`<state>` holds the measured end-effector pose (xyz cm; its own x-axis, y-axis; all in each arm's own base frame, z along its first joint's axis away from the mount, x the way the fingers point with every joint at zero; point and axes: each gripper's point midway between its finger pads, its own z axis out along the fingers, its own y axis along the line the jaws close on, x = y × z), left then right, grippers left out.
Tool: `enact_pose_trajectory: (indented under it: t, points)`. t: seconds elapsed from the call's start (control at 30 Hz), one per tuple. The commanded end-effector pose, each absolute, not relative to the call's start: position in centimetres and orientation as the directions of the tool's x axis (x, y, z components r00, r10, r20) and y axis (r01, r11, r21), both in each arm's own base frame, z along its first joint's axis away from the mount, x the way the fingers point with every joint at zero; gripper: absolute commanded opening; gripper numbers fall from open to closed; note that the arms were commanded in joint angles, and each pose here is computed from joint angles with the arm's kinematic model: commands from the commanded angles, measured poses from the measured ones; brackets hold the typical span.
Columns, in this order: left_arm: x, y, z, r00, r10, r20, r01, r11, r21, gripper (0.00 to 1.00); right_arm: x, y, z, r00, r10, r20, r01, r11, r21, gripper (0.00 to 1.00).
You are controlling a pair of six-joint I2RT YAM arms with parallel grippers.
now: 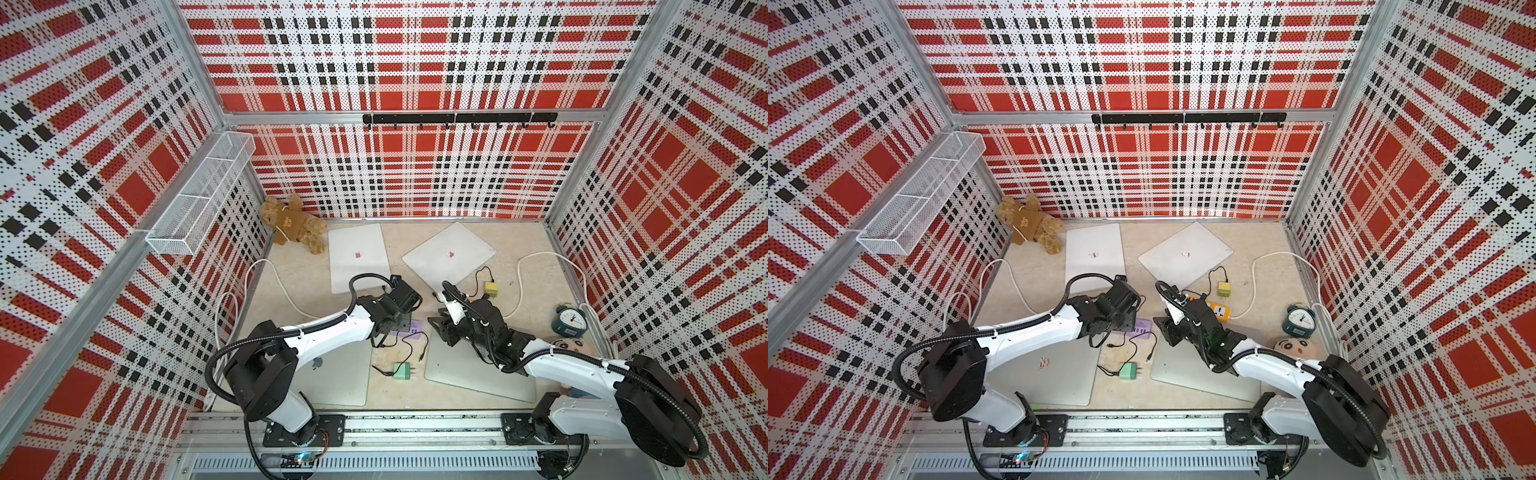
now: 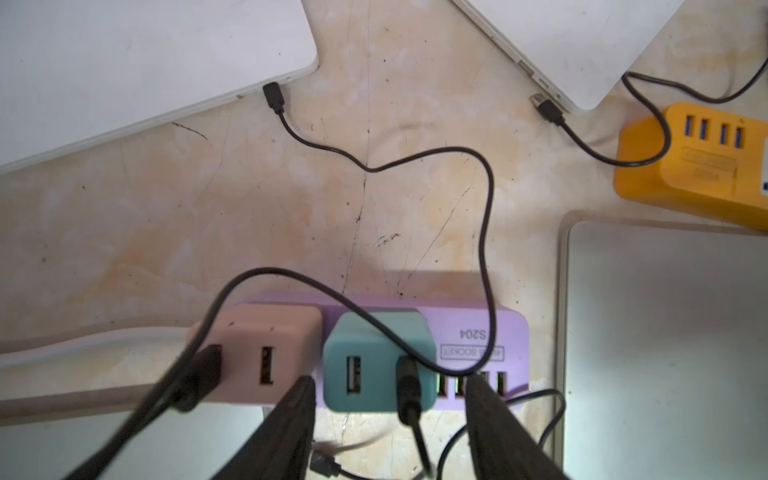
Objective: Unplug the laptop charger
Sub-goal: Remove the plug from the socket.
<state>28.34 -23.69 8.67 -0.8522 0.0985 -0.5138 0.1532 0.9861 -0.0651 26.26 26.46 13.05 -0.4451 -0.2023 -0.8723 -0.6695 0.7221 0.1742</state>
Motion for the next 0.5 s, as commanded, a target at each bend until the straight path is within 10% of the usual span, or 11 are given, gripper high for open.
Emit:
enact_pose_trajectory:
  t: [0.0, 0.47]
  points:
    - [29.2, -24.6, 9.0, -0.843, 0.103, -0.529, 0.163, 0.984, -0.068, 0.6, 26.7, 26.6, 14.3, -0.421, -0.172, -0.891, -0.672, 0.718, 0.179, 0.47]
    - [30.3, -25.1, 7.4, -0.845, 0.108, -0.524, 0.142, 0.99, -0.024, 0.56, 26.8, 26.9, 14.0, -0.458, -0.127, -0.88, -0.668, 0.702, 0.246, 0.46]
